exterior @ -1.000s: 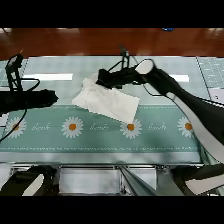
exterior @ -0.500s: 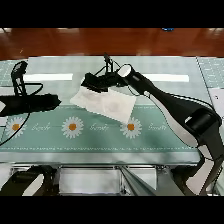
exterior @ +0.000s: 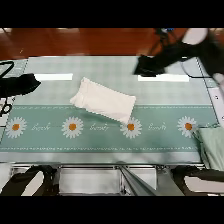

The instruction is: Fold the shirts.

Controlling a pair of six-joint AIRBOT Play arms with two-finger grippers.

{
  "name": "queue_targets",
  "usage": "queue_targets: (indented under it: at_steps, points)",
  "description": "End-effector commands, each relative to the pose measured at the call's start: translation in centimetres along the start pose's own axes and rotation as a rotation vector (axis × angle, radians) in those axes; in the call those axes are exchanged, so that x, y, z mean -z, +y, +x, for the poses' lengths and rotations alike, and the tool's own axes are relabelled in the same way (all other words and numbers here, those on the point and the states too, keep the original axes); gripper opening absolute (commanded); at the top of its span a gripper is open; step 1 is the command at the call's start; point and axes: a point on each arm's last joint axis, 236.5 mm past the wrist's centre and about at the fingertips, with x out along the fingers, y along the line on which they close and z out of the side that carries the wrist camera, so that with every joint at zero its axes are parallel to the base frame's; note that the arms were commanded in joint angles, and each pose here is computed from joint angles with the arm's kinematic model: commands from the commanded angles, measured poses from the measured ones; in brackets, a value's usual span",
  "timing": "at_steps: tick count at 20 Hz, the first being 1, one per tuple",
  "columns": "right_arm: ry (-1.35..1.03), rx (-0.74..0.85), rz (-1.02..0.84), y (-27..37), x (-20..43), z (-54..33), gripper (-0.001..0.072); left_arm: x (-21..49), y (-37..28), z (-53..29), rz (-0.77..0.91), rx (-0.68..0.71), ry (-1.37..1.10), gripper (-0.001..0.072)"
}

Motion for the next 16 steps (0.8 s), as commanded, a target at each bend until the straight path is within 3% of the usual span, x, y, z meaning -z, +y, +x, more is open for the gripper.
queue_targets:
  at_steps: [1,3,8,13,16]
  points:
    - [-0.13,0.708,0.238,-17.5,7.2,-12.1,0.0409,1.1,-0.5,0.2,-0.023,0.042,0.039,0.0022]
    - [-0.21,0.598,0.341,-18.7,11.1,-8.5,0.0416,4.1,-2.1,1.8,-0.036,0.104,0.112,0.0022]
    - [-0.252,-0.008,0.532,-11.6,13.3,4.9,0.0419,10.9,-4.6,4.7,0.008,0.161,0.25,0.0022]
    - [-0.084,-0.245,0.561,-6.4,13.3,12.5,0.0419,11.3,-6.1,5.4,0.014,0.196,0.249,0.0023]
    - [-0.029,-0.276,0.541,-4.9,12.7,15.1,0.0419,11.3,-6.1,5.4,0.012,0.197,0.249,0.0023]
